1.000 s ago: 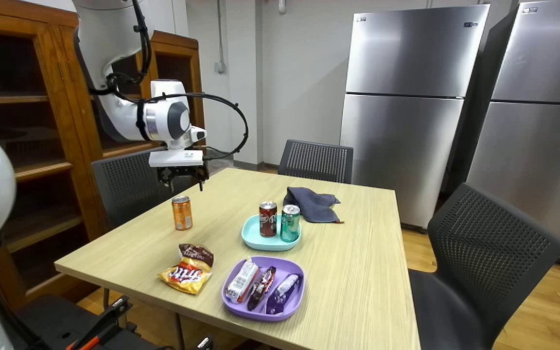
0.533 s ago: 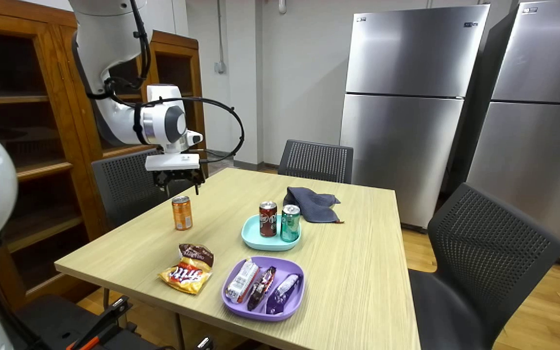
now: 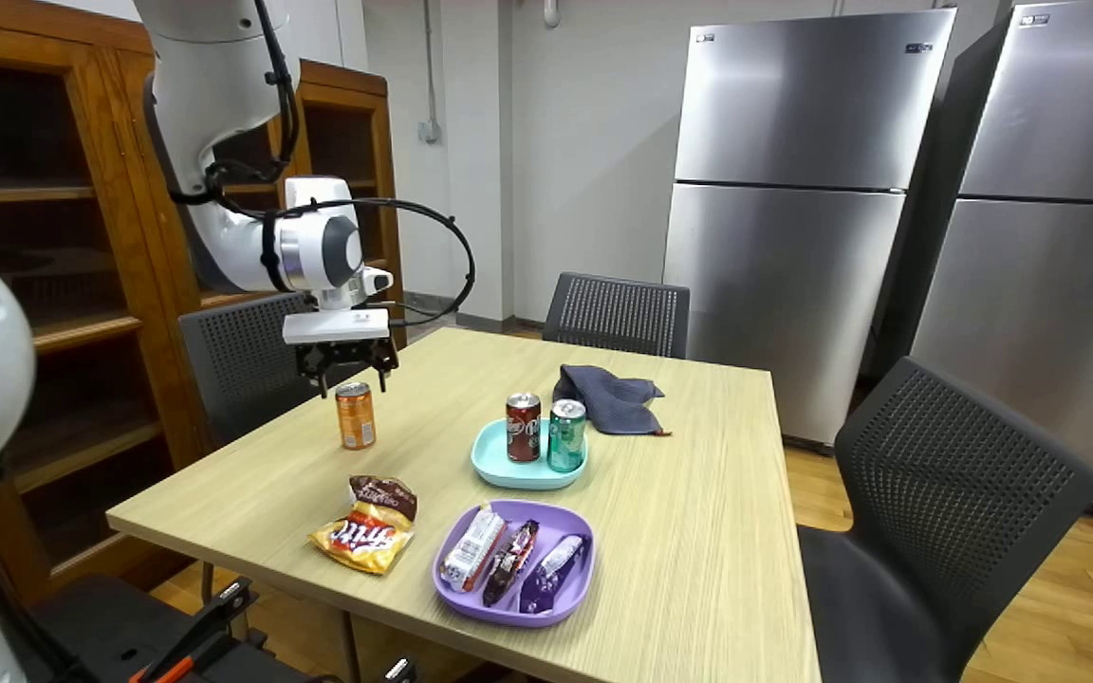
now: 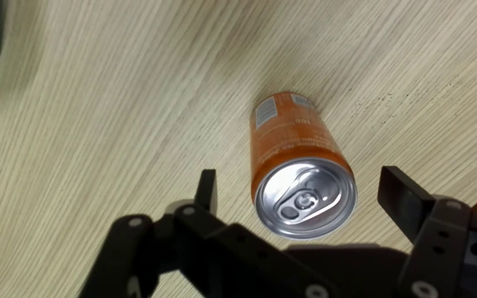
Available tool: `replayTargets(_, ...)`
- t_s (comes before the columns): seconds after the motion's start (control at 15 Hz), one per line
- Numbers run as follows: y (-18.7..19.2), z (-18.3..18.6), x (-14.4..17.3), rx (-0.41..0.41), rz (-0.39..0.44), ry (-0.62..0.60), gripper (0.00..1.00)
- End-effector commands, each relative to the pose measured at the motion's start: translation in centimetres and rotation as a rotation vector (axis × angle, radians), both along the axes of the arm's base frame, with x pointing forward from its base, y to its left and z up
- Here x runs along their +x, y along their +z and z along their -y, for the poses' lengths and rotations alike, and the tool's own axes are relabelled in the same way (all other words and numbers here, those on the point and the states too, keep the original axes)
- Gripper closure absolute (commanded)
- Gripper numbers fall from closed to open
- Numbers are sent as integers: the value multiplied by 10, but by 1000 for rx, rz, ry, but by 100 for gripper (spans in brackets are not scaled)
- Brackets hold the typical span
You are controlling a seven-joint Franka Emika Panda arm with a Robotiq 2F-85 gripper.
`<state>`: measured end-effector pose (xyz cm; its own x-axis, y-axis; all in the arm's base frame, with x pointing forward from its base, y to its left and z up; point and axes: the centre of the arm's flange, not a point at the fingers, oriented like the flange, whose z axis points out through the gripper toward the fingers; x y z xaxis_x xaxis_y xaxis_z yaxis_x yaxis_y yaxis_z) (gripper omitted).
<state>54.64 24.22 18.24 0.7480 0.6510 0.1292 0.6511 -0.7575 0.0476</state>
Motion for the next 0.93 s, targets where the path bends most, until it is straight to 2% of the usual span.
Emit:
replayTargets(0.0, -6, -7, 4, -28, -17, -4, 0)
replayTargets(0.87, -17, -7, 8, -23, -25, -2, 0)
